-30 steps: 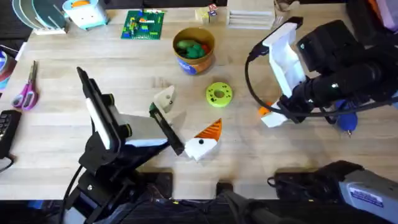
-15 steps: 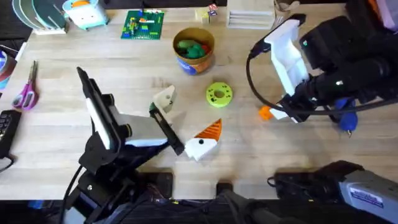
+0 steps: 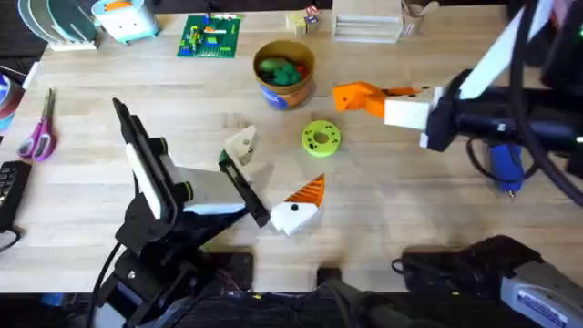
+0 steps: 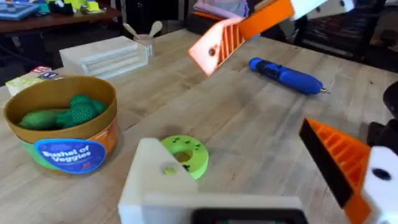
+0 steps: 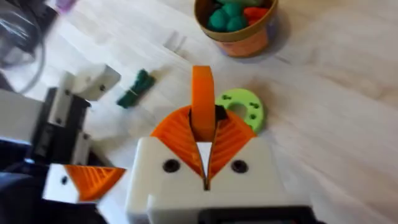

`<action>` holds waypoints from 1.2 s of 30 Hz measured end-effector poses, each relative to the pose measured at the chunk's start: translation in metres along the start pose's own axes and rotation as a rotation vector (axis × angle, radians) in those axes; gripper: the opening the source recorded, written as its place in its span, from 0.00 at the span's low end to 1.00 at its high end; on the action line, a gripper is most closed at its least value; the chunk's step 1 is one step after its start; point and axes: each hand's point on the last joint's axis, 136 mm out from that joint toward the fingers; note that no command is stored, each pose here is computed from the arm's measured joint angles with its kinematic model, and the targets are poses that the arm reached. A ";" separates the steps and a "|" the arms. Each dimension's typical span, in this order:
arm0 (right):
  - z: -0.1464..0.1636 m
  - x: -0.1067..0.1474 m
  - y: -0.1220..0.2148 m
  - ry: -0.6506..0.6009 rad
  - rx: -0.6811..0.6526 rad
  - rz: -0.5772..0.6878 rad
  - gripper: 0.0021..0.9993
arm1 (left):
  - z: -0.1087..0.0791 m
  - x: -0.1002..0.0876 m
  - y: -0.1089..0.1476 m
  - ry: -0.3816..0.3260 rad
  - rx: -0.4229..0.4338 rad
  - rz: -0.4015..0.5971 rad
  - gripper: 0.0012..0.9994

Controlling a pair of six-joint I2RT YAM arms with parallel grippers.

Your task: Pick up the gripper from the table and insert it into the empty holder that is missing its gripper. Then pick up a screw, insert it into the mounting hole, and use the screwdriver to tighten it. Finally, clean up the table by picking up the vegetable and placing it into the bucket.

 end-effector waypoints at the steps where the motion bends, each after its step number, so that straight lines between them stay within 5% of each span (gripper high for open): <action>1: 0.002 0.004 -0.009 -0.087 -0.044 -0.004 0.01 | 0.000 0.000 0.000 0.000 0.000 0.000 0.99; 6: 0.006 0.039 -0.041 -0.523 -0.167 0.147 0.01 | 0.000 0.000 0.000 0.000 0.001 0.000 0.99; 11: 0.022 0.060 -0.056 -0.754 -0.303 0.334 0.01 | -0.001 0.000 0.000 0.000 0.003 0.000 0.99; 22: 0.052 0.044 -0.072 -0.833 -0.595 0.452 0.01 | -0.001 0.000 0.000 0.000 0.007 -0.001 0.99; 36: 0.072 0.048 -0.072 -0.852 -0.631 0.515 0.01 | -0.002 0.000 0.000 0.000 0.011 -0.001 0.99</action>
Point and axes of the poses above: each hand's point on the last joint's axis, 136 mm out from that joint toward the fingers, its own y axis back along the fingers, its own z axis along the line the jaws close on, x = y × z, and after that the axes turned 8 degrees about -y, right-handed
